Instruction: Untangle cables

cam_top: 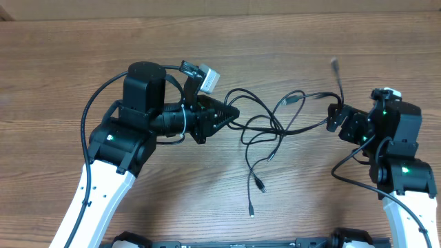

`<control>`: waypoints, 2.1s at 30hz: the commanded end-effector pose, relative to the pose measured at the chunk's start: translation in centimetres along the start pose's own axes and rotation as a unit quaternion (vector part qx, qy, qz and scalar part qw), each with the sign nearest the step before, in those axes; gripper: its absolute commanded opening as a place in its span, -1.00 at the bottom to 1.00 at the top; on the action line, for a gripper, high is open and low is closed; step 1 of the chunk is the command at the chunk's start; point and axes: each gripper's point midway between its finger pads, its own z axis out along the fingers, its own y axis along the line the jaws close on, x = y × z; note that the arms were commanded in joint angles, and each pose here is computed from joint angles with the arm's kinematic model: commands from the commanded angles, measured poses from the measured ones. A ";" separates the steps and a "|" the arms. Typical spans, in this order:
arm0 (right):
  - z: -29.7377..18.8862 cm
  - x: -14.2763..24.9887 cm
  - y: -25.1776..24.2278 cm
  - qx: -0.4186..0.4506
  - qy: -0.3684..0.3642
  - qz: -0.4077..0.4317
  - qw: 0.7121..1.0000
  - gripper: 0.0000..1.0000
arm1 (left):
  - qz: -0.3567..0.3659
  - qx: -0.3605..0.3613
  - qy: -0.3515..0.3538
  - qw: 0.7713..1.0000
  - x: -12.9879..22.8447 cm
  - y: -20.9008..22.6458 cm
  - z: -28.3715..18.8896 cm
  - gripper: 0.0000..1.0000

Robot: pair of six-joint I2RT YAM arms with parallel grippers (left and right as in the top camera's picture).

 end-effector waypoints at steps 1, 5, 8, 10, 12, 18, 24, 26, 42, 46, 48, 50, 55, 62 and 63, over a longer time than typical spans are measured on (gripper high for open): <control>-0.5 -0.7 -1.3 0.024 -0.011 0.019 0.999 1.00 | 0.007 -0.007 -0.020 1.000 -0.9 -0.1 -1.2 -0.92; -0.6 -0.4 -1.7 0.022 -0.001 0.035 0.999 1.00 | -0.030 -0.042 -0.041 0.998 -1.7 1.8 -2.2 -0.92; -0.6 -0.1 -1.5 0.015 0.005 0.038 0.999 1.00 | -0.025 -0.041 -0.048 0.998 -2.1 1.9 -2.4 -0.91; -0.6 0.0 -1.1 0.004 0.008 0.038 0.999 1.00 | -0.024 -0.038 -0.048 0.998 -2.1 1.8 -2.4 -0.91; -0.6 0.2 -0.1 -0.027 0.015 0.037 0.999 1.00 | -0.022 -0.022 -0.044 0.999 -2.0 1.2 -2.3 -0.91; -1.1 0.8 3.2 -0.122 0.039 0.036 0.991 1.00 | 0.021 0.047 -0.068 0.996 -3.6 -2.3 -3.2 -0.92; -2.5 1.6 6.7 -0.230 0.067 0.035 0.970 1.00 | 0.152 0.057 -0.161 0.974 -7.1 -7.0 -6.4 -0.92; -2.7 1.7 7.1 -0.241 0.070 0.034 0.967 1.00 | 0.171 0.048 -0.180 0.968 -7.7 -7.6 -7.1 -0.92; -3.6 2.3 8.5 -0.288 0.081 0.010 0.954 1.00 | 0.424 0.019 -0.296 0.856 -9.1 -15.5 -13.1 -0.70; -3.6 2.3 8.5 -0.288 0.081 0.010 0.954 1.00 | 0.355 -0.040 -0.284 0.890 -9.5 -11.8 -12.3 -0.72; -3.6 2.3 8.5 -0.288 0.081 0.010 0.954 1.00 | 0.301 -0.092 -0.269 0.910 -9.5 -8.6 -11.6 -0.88; -3.6 2.3 8.5 -0.288 0.081 0.010 0.954 1.00 | 0.255 -0.139 -0.251 0.923 -9.1 -5.6 -11.1 -0.91; -3.7 2.4 8.5 -0.288 0.084 0.011 0.954 1.00 | 0.104 -0.259 -0.150 0.949 -5.1 3.5 -8.9 -0.89; -4.3 3.4 9.1 -0.313 0.102 -0.002 0.944 1.00 | 0.000 -0.284 -0.043 0.958 -0.1 8.0 -6.6 -0.65; -4.4 3.7 9.2 -0.317 0.108 0.001 0.942 1.00 | -0.010 -0.285 -0.034 0.958 0.4 8.3 -6.4 -0.50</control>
